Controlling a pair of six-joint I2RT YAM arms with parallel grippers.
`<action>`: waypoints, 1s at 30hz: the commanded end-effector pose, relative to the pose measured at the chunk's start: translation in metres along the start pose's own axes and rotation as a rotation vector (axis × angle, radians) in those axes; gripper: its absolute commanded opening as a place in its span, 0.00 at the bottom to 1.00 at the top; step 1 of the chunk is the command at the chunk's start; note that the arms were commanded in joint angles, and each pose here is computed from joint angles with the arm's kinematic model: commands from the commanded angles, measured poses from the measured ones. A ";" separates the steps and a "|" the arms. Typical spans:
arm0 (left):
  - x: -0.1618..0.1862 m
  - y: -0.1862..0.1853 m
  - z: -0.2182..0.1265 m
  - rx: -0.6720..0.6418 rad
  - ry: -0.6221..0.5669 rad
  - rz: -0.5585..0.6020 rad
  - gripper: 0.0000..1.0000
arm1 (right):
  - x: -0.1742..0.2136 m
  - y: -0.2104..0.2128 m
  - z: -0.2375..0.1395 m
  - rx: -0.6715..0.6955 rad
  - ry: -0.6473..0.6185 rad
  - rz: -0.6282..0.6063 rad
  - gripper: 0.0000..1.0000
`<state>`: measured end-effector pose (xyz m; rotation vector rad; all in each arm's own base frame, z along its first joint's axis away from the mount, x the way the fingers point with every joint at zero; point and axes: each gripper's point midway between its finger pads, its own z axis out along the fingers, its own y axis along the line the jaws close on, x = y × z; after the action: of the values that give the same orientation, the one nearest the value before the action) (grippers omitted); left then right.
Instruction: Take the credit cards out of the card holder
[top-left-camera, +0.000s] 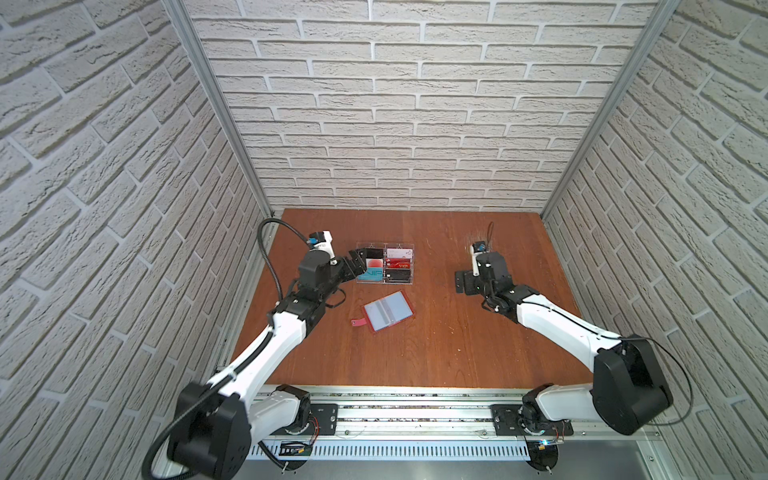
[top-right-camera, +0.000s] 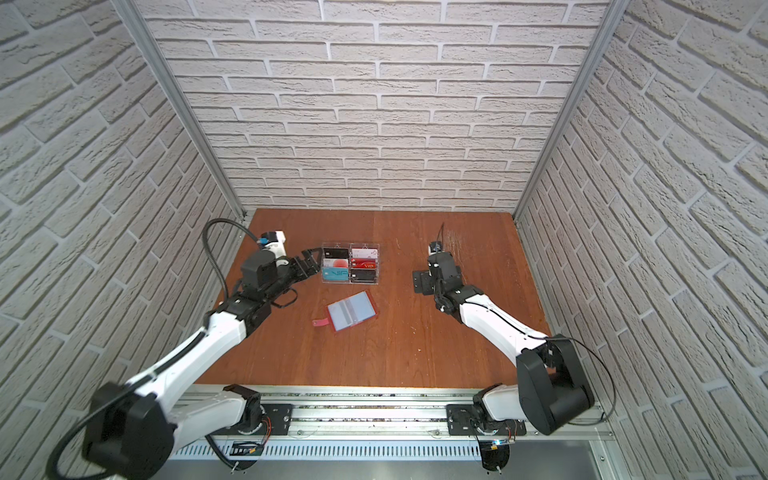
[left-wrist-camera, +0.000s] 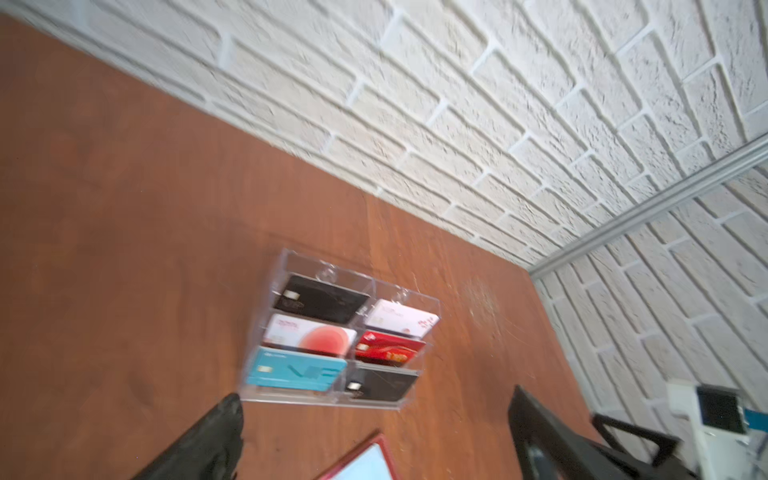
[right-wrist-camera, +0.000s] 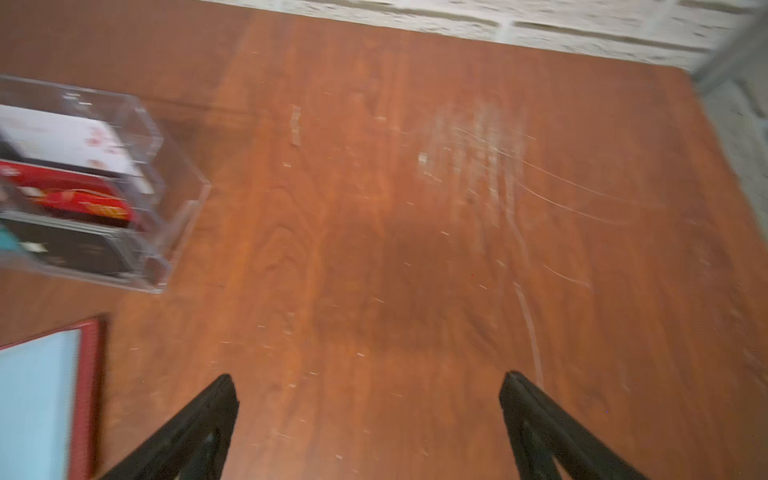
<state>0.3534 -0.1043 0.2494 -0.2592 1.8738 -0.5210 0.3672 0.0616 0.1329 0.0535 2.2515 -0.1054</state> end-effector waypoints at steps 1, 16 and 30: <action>-0.003 0.091 -0.033 -0.460 -0.093 0.239 0.98 | 0.001 -0.055 -0.009 0.225 -0.098 0.099 0.99; 0.026 0.215 -0.039 -0.756 -0.303 0.394 0.98 | 0.009 -0.084 0.007 0.381 -0.277 -0.058 0.99; 0.051 0.222 0.040 -0.526 -0.069 0.427 0.98 | 0.018 -0.065 0.045 0.026 -0.333 0.053 0.99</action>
<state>0.3823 0.0623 0.0842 -0.2221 1.9177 0.3352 0.3658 -0.0004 0.0799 0.0280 1.9939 -0.2744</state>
